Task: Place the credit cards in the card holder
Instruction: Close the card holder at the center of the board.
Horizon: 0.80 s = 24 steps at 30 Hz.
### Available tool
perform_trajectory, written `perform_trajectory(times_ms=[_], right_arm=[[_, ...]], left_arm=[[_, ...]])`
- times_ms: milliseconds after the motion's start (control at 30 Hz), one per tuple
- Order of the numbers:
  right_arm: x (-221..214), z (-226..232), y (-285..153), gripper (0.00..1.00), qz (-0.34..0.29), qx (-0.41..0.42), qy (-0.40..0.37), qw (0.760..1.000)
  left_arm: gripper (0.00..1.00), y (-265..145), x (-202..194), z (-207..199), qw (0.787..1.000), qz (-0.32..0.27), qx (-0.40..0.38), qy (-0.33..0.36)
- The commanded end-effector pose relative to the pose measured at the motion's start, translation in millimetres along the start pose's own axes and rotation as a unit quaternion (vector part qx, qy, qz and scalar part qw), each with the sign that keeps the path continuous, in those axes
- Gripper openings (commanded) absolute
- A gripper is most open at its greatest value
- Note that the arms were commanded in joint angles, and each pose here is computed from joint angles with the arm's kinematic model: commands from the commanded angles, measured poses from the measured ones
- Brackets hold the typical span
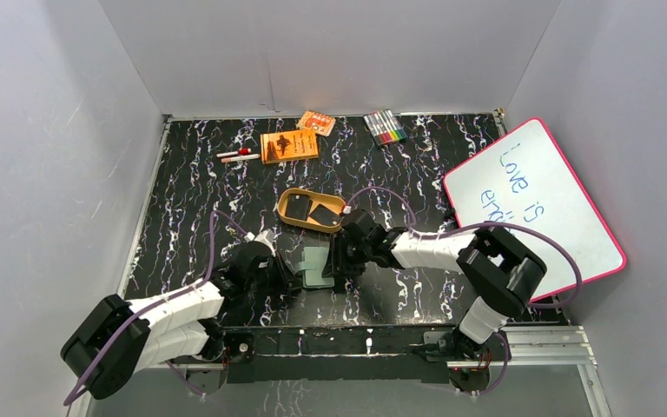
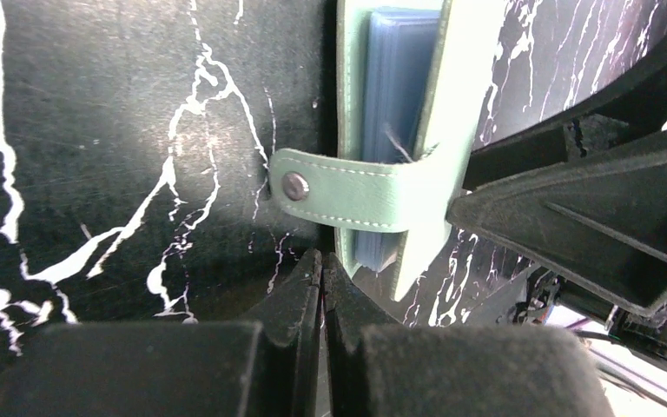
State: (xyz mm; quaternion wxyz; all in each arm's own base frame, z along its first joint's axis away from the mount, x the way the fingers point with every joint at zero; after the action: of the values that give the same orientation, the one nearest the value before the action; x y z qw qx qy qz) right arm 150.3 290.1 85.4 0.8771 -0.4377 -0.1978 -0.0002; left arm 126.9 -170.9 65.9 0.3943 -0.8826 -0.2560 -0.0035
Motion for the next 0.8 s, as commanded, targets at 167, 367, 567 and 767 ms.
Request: perform_trajectory(times_ms=[167,367,567,767], right_arm=[[9.8,2.2,15.1,0.46,0.003,-0.021,-0.016,1.000],[0.3,-13.3,22.7,0.47,0.026,-0.083,-0.029,0.996],[-2.2,-17.5,26.7,0.47,0.030,-0.090,-0.024,0.995],[1.7,-14.1,28.1,0.47,0.029,-0.090,-0.030,0.995]], left_arm=[[0.00,4.6,-7.4,-4.9,0.999,0.038,-0.031,0.013],[0.06,-6.5,-1.0,-7.5,1.000,0.011,-0.014,0.013],[0.43,-26.7,2.0,-5.0,0.999,-0.005,0.032,0.001],[0.51,-55.6,10.9,-20.4,0.999,-0.030,0.040,0.004]])
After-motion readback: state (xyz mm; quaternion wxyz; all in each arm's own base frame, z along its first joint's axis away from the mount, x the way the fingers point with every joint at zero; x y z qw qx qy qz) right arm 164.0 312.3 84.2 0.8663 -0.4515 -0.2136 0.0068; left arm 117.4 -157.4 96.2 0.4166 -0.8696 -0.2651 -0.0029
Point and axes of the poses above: each gripper's point midway between its finger pads, its own y axis out along the fingers, its own z axis along the line the jaws close on, x = y × z, the point moved 7 cm from there along -y, back along the fingers, and after that the axes turned 9 degrees about -y, right-handed, at the moved point
